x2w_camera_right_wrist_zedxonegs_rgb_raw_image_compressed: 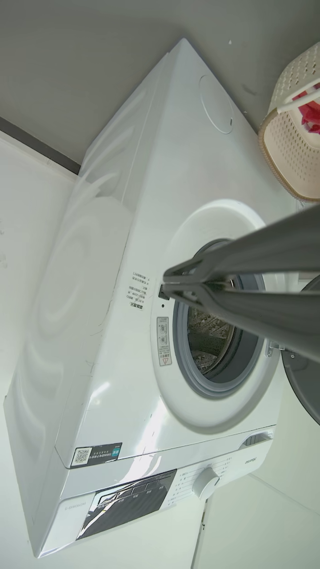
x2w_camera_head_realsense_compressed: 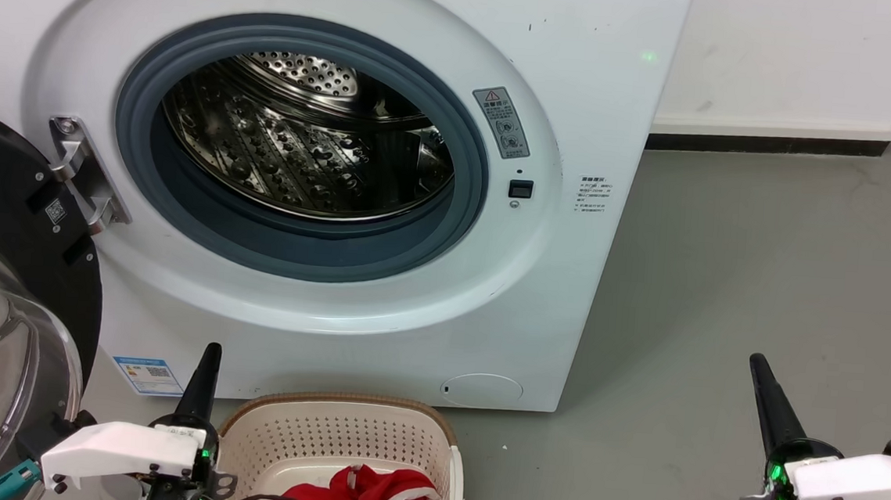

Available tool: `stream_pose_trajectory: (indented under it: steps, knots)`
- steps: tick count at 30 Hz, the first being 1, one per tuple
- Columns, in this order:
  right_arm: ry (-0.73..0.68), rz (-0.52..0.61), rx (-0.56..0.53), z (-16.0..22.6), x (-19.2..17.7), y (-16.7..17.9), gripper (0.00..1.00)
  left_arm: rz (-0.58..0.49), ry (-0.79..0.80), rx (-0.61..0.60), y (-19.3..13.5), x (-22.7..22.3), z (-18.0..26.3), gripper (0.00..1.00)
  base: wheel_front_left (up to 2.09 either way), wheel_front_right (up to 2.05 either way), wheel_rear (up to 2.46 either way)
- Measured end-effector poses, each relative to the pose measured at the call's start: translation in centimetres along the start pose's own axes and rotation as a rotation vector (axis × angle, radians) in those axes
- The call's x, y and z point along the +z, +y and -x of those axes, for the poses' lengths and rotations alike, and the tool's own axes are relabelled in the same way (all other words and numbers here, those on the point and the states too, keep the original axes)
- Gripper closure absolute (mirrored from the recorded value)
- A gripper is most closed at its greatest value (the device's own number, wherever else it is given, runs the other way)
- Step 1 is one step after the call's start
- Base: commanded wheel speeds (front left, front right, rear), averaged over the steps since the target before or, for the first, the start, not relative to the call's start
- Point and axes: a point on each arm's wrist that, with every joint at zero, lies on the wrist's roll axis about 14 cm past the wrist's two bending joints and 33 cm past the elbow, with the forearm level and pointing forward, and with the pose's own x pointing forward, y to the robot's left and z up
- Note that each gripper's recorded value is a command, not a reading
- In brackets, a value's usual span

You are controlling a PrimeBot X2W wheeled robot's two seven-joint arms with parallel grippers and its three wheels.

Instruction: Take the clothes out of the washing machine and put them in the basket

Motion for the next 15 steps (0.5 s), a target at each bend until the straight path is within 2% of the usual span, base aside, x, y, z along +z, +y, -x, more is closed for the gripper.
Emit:
stream_pose_trajectory:
  steps: [15]
  knots:
    - [-0.01,-0.134,-0.004,-0.39,0.33,-0.21,1.0,0.127,-0.001,-0.028,-0.51,0.26,-0.21,1.0,0.0,0.0,0.0]
